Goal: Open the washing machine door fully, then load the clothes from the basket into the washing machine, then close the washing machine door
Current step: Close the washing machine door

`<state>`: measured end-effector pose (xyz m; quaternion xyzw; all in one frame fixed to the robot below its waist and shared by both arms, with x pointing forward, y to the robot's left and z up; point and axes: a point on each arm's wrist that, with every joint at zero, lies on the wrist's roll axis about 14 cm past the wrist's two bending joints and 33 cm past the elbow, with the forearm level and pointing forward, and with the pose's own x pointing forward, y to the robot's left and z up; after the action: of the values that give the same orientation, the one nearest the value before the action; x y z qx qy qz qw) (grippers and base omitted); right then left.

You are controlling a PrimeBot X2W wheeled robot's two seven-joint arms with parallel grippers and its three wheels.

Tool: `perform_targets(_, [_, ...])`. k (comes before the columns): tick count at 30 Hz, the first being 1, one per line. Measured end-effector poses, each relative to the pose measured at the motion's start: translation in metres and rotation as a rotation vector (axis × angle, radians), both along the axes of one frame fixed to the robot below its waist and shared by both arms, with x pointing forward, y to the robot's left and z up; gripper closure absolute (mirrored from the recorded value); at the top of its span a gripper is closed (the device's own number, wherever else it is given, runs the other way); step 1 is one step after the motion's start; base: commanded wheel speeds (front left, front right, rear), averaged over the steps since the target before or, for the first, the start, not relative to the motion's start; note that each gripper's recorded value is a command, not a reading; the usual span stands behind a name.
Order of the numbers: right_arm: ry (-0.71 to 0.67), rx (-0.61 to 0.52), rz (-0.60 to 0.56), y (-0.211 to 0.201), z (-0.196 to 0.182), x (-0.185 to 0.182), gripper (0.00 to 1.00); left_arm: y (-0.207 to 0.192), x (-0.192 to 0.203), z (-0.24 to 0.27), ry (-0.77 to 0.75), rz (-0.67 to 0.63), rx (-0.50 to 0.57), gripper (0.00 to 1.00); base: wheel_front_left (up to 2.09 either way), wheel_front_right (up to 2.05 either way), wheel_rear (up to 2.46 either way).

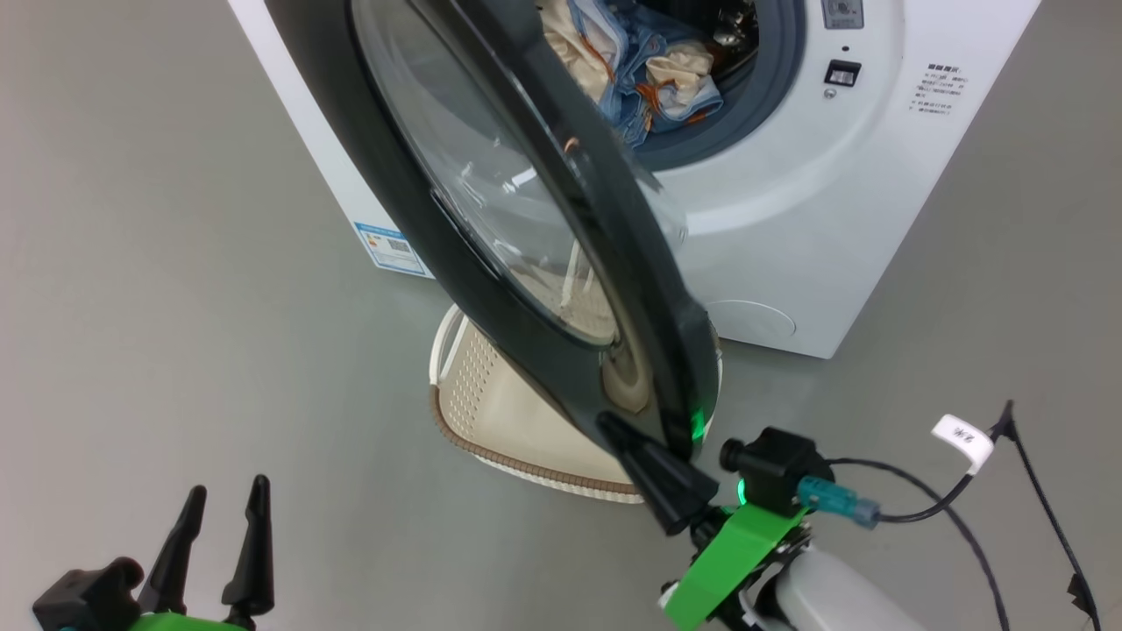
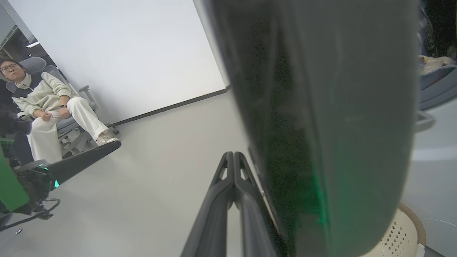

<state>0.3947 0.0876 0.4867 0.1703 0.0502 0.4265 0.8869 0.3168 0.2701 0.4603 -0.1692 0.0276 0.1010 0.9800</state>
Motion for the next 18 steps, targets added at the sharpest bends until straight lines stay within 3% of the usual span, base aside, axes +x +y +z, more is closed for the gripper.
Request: perform_targets(18, [-0.078,0.025,-0.183,-0.036,0.022,0.070,1.00,-0.011,0.018,-0.001,0.001,-0.041,0.002,0.00,0.00,0.00,0.00])
